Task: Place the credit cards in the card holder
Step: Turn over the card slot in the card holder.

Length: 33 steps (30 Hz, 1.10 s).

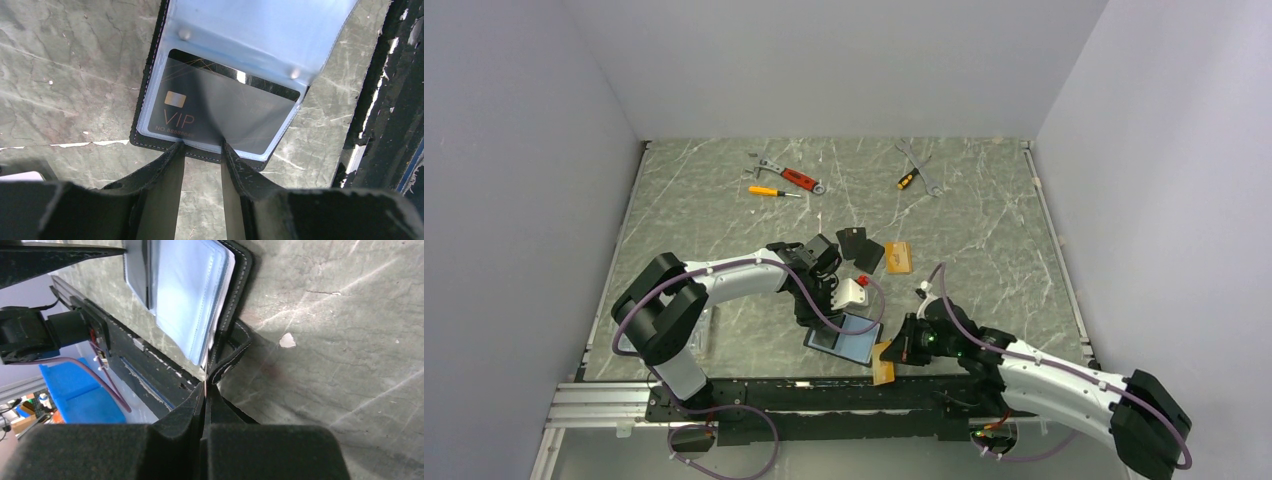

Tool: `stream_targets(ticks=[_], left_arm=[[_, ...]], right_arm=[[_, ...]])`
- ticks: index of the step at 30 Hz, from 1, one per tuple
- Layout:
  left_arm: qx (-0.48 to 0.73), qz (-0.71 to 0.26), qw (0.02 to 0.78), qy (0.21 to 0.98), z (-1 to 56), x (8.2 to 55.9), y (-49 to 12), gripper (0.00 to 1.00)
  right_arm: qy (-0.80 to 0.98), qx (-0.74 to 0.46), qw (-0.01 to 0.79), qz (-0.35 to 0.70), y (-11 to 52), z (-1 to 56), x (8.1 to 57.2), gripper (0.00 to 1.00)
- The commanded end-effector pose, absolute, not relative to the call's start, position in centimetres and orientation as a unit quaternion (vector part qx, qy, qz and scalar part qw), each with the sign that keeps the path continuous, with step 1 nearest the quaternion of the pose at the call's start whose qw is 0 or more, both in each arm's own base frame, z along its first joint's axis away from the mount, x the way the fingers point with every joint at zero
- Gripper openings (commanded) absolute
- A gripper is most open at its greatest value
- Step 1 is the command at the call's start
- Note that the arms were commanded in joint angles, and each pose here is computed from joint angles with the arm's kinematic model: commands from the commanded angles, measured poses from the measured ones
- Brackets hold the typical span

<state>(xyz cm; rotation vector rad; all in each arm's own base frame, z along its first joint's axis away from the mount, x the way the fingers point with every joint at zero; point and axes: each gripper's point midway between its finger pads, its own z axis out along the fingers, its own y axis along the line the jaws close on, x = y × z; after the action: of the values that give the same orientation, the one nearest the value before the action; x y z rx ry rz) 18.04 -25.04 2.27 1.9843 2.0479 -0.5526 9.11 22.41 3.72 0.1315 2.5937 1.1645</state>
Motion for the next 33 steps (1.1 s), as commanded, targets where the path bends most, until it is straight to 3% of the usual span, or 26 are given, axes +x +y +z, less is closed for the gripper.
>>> stream_targets(ticks=[1, 33], left_arm=[[0.688, -0.177, 0.134, 0.691, 3.0, 18.7, -25.3, 0.37], [0.687, -0.181, 0.131, 0.691, 3.3, 18.6, -25.4, 0.35]], right_arm=[[0.893, 0.028, 0.156, 0.421, 23.7, 5.1, 9.9, 0.00], [0.886, 0.029, 0.173, 0.430, 23.2, 7.0, 10.2, 0.00]])
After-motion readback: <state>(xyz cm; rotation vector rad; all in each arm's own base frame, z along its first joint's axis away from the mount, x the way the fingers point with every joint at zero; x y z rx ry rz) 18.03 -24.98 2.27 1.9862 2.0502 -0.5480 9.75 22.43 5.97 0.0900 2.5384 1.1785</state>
